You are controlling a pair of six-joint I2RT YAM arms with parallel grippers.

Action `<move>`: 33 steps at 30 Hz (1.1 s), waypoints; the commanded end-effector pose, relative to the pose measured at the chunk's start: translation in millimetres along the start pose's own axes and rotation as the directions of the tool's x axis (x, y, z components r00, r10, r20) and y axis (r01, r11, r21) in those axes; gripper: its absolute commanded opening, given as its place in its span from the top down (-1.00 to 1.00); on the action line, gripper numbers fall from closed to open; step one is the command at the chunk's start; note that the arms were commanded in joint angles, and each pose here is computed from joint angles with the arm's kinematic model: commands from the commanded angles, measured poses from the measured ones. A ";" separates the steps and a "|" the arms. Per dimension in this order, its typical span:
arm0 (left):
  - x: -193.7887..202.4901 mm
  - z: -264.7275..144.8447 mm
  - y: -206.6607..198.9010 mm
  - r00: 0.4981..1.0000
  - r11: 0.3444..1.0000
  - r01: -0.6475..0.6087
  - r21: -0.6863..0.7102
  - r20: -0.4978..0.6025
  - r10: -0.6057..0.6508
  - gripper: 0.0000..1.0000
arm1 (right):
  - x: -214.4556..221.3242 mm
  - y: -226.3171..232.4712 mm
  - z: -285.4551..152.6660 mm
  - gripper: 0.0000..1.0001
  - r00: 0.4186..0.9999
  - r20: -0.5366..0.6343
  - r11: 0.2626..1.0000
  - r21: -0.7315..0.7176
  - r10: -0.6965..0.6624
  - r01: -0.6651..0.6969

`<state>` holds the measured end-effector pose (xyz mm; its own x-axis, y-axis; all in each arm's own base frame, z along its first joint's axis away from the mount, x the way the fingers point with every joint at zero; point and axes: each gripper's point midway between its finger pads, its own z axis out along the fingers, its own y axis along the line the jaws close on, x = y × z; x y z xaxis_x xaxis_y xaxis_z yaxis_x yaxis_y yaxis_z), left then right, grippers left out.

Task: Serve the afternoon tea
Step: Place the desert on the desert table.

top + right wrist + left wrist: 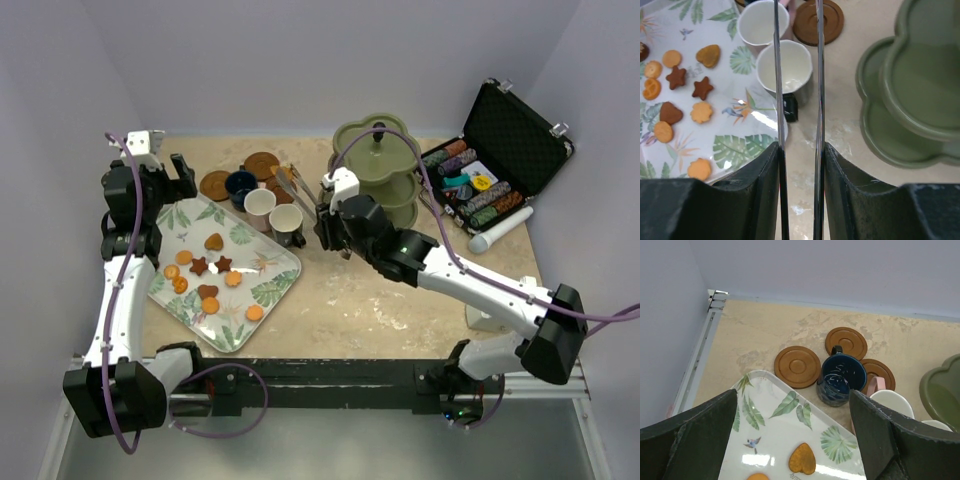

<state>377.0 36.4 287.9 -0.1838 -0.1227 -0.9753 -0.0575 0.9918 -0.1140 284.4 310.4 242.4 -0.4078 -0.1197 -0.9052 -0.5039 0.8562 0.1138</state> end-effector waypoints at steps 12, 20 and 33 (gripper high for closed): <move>-9.7 -2.1 -3.9 0.999 1.000 -0.019 0.014 0.042 0.019 -0.95 | 16.2 -101.9 -27.8 0.34 0.989 0.014 0.954 0.263 0.144 -0.143; -9.3 -2.1 -3.8 0.999 1.000 -0.024 0.010 0.041 0.024 -0.95 | 19.7 -124.0 -29.9 0.33 0.986 0.014 0.935 0.315 0.165 -0.161; -9.3 -2.0 -4.3 0.999 1.000 -0.028 0.010 0.041 0.027 -0.96 | 28.2 -128.5 -22.1 0.22 0.986 -0.013 0.935 0.322 0.164 -0.151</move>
<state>377.3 33.1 287.8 -0.1853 -0.1192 -0.9754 -0.0489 0.9925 -0.1120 316.1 185.2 205.8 -0.5140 -0.0114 -0.8577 -0.1756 0.9801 0.0923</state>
